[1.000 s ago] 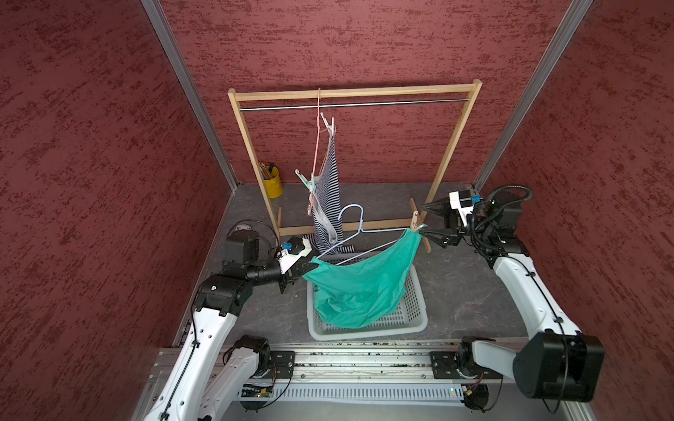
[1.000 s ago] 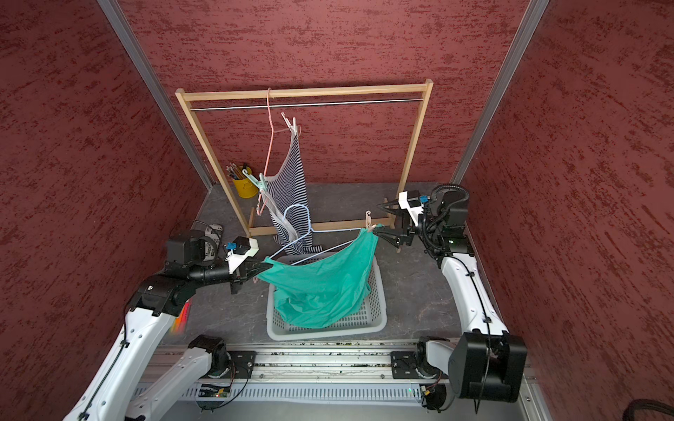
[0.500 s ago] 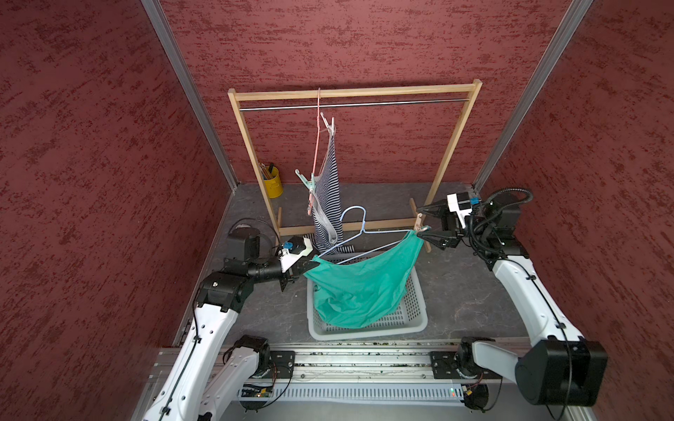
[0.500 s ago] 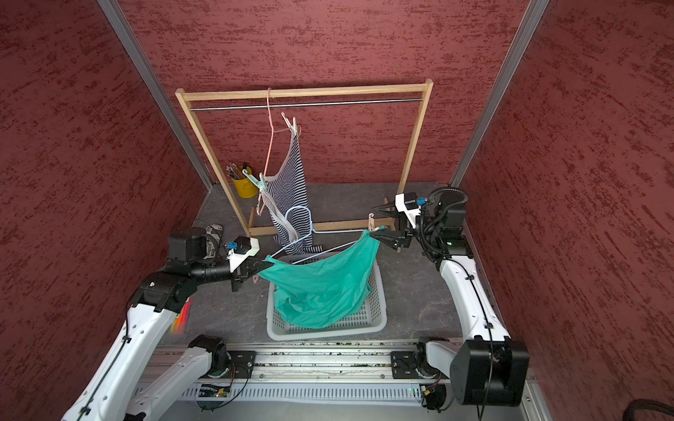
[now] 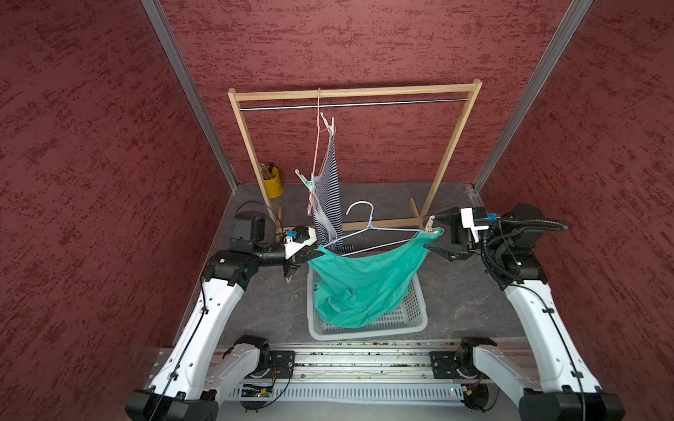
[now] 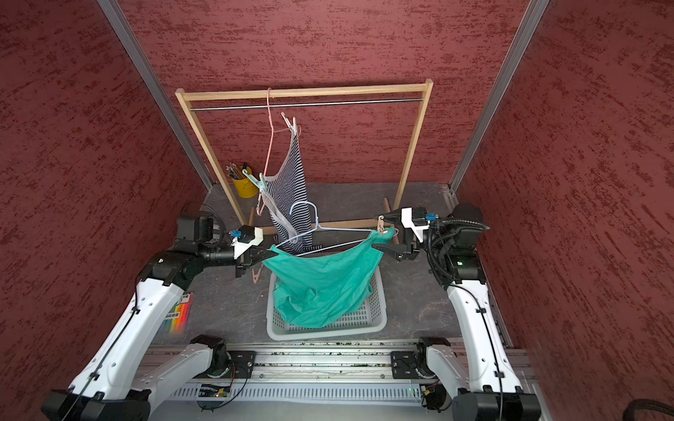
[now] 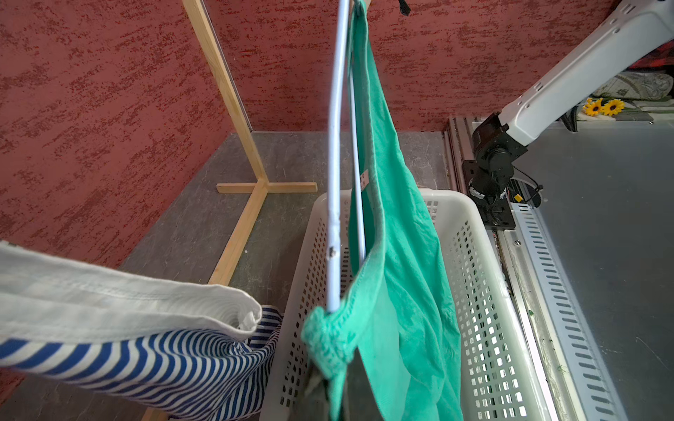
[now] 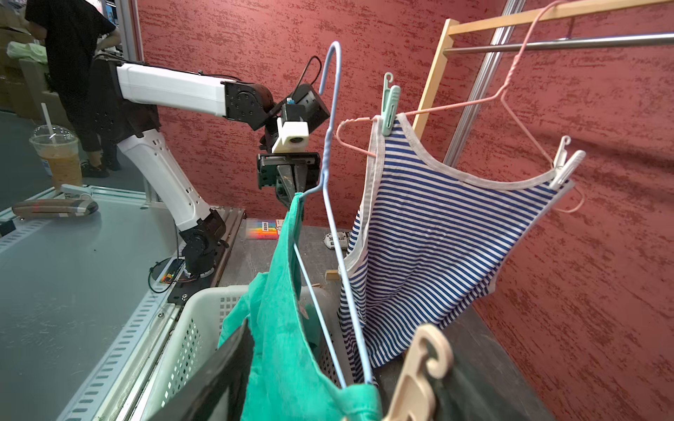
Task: Remove the clothespins securing tank tops to the hanger
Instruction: Remove the clothespin from the hanger.
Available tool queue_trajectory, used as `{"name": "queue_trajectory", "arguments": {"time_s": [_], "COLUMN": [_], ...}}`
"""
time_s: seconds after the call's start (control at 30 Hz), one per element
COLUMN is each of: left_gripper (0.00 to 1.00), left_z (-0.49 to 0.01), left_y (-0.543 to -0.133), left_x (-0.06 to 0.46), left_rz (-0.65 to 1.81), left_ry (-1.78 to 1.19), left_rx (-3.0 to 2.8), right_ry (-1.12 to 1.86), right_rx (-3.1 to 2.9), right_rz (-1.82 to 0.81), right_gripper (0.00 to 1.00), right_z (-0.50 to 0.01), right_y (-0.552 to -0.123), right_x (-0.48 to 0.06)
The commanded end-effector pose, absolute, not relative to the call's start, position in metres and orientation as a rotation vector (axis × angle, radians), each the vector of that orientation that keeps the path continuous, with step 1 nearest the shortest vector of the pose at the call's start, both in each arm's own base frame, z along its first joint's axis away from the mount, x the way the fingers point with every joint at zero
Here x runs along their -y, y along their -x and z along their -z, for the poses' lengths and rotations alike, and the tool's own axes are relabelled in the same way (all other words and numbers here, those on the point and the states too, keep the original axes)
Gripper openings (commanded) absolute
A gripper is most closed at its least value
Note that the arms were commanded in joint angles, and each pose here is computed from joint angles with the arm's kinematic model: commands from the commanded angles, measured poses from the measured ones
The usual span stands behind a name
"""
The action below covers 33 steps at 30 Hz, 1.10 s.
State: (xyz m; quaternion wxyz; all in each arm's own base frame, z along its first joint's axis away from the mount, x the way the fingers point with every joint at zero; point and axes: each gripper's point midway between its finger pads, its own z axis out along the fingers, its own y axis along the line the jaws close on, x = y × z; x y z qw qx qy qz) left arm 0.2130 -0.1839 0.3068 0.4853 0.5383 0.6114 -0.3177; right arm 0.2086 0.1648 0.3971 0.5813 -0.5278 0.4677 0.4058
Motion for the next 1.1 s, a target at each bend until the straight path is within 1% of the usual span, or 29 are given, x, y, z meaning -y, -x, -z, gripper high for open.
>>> {"name": "queue_trajectory", "arguments": {"time_s": [0.0,0.13,0.37,0.57,0.7,1.07], "left_gripper": [0.00,0.00,0.00,0.00,0.00,0.00], "left_z": [-0.336,-0.336,-0.327,-0.329,-0.329,-0.323], "left_y": [-0.207,-0.209,-0.213,-0.213,-0.210,-0.207], "left_x": [0.188,0.189,0.190,0.187,0.186,0.186], "left_rz": [0.813,0.846,0.854,0.827,0.825,0.829], "left_ry": [-1.350,-1.387,-1.404,-1.396,-1.392,-1.386], "left_rx": [-1.325,-1.345,-1.367,-1.367,-1.362,-1.367], "right_ry": [1.319,1.314,1.326,1.323,1.317,1.317], "right_rx": [-1.049,-1.055,-1.037,-1.042,-1.049,-1.039], "right_rz": [-1.100,-1.106,-1.079,-1.077,-1.071,-1.028], "right_gripper": [0.74,0.73,0.73,0.67,0.64,0.61], "right_z": [-0.385,-0.383,-0.386,-0.384,-0.384,-0.389], "right_y": [-0.185,-0.188,-0.179,-0.178,-0.178,-0.173], "right_x": [-0.167,-0.167,-0.166,-0.166,-0.164,-0.160]}}
